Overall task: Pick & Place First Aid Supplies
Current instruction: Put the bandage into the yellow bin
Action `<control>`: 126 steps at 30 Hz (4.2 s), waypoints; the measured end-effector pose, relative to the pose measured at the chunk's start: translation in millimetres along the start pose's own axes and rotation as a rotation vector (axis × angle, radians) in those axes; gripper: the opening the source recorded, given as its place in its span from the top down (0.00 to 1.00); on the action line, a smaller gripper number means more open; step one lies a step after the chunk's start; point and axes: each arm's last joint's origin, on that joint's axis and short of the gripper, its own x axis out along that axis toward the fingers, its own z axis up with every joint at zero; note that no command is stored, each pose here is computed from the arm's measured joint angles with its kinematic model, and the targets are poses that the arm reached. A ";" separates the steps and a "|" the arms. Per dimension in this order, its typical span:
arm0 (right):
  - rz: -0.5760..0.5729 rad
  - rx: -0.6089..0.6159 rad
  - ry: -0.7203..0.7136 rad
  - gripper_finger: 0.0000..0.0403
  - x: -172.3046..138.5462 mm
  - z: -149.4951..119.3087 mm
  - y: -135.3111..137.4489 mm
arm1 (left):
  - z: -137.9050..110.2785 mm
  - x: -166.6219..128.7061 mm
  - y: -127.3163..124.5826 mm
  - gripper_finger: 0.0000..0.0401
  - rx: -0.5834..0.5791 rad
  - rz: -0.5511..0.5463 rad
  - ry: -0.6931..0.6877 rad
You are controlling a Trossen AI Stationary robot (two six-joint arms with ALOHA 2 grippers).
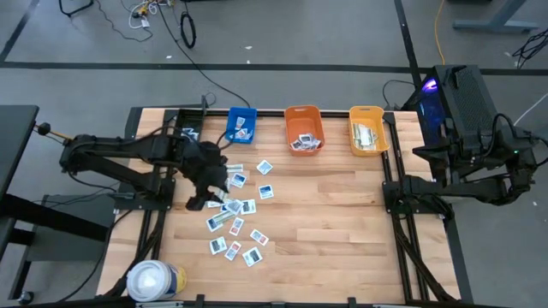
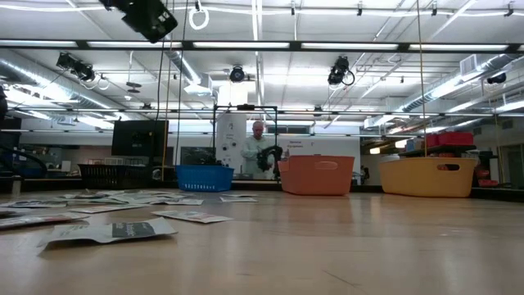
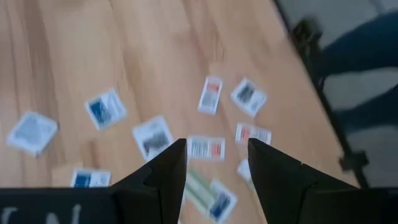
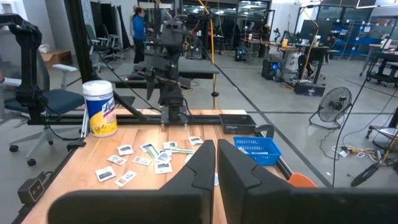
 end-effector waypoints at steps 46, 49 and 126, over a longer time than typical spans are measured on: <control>0.000 0.000 0.000 0.94 -0.1 0.0 0.0 | -11.6 76.7 -107.8 0.56 -0.311 0.379 0.144; 0.000 0.000 0.000 0.94 -0.1 0.0 0.0 | -11.4 81.6 -105.4 0.56 -0.317 0.394 0.157; 0.000 0.000 -0.001 0.94 -0.3 0.1 0.0 | -51.1 188.0 -58.2 0.56 -0.601 0.559 0.538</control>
